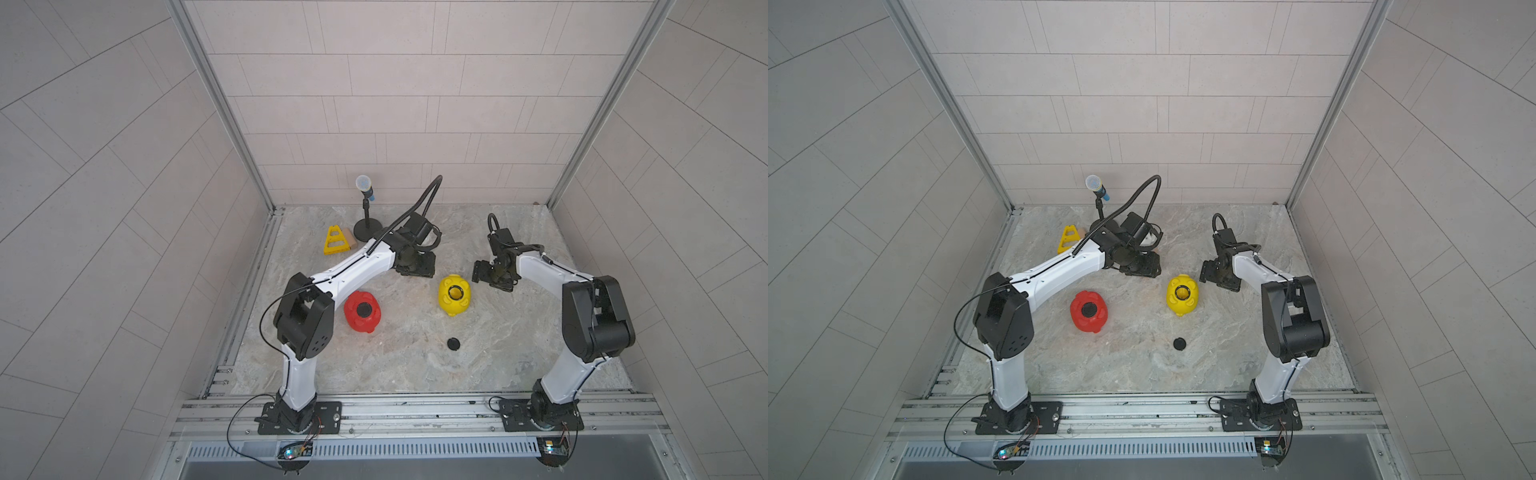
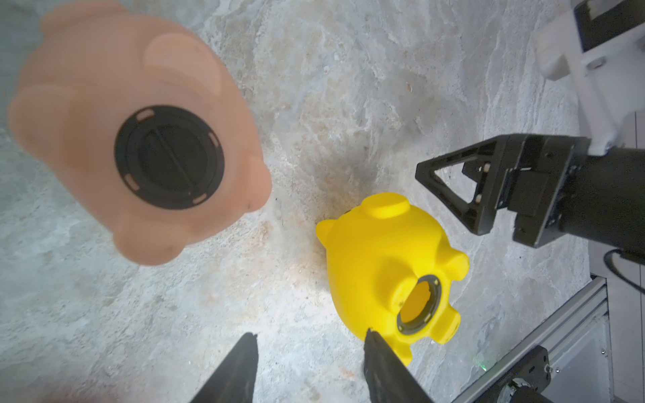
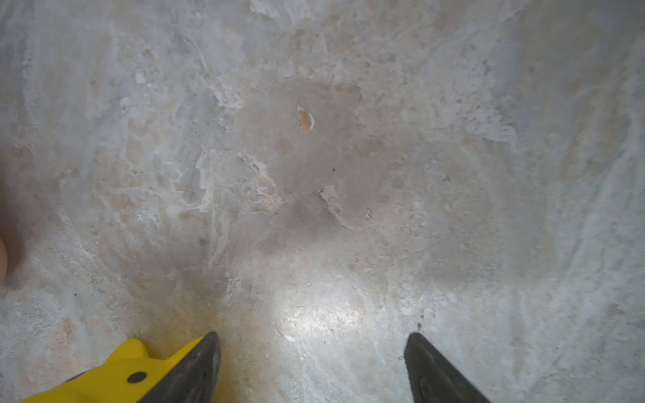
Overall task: Close piggy banks
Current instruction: Adjust the piggy bank at the center of the board.
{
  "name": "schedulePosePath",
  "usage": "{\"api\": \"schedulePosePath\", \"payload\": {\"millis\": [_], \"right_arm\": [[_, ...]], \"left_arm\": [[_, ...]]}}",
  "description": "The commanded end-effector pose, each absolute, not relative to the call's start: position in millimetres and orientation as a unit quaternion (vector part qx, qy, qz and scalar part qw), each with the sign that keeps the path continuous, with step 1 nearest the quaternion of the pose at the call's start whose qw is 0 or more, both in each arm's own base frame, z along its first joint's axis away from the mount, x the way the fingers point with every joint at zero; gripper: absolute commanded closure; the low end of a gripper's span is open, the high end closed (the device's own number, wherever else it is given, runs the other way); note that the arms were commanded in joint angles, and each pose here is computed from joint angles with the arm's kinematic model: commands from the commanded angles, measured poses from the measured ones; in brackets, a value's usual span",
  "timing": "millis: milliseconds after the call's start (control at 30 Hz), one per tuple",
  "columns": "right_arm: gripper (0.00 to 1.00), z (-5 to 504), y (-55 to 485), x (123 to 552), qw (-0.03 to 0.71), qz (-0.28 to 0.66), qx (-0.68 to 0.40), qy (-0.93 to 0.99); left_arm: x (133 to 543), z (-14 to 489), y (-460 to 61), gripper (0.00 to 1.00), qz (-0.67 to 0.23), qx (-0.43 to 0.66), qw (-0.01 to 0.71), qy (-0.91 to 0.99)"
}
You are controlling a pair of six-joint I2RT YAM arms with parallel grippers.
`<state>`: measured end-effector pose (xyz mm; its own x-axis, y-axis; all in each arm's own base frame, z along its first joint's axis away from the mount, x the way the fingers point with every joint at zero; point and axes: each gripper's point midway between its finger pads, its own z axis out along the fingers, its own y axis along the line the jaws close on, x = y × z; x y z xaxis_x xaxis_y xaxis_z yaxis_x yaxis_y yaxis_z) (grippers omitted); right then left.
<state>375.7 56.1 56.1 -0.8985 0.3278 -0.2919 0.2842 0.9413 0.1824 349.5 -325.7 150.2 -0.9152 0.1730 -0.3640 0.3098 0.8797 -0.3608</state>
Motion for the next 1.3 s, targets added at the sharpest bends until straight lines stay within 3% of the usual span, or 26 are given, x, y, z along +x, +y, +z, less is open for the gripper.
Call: {"api": "schedulePosePath", "payload": {"millis": [0, 567, 1267], "right_arm": [[0.16, 62, 53, 364, 0.162, 0.065, 0.168, 0.97], [0.17, 60, 61, 332, 0.157, 0.092, 0.16, 0.97], [0.18, 48, 81, 344, 0.137, 0.118, 0.134, 0.974]], "left_arm": [[345, 165, -315, 0.45, -0.213, 0.129, 0.179, 0.952], [329, 163, -300, 0.45, -0.219, 0.122, 0.18, 0.951], [336, 147, -308, 0.45, -0.218, 0.118, 0.168, 0.954]]}}
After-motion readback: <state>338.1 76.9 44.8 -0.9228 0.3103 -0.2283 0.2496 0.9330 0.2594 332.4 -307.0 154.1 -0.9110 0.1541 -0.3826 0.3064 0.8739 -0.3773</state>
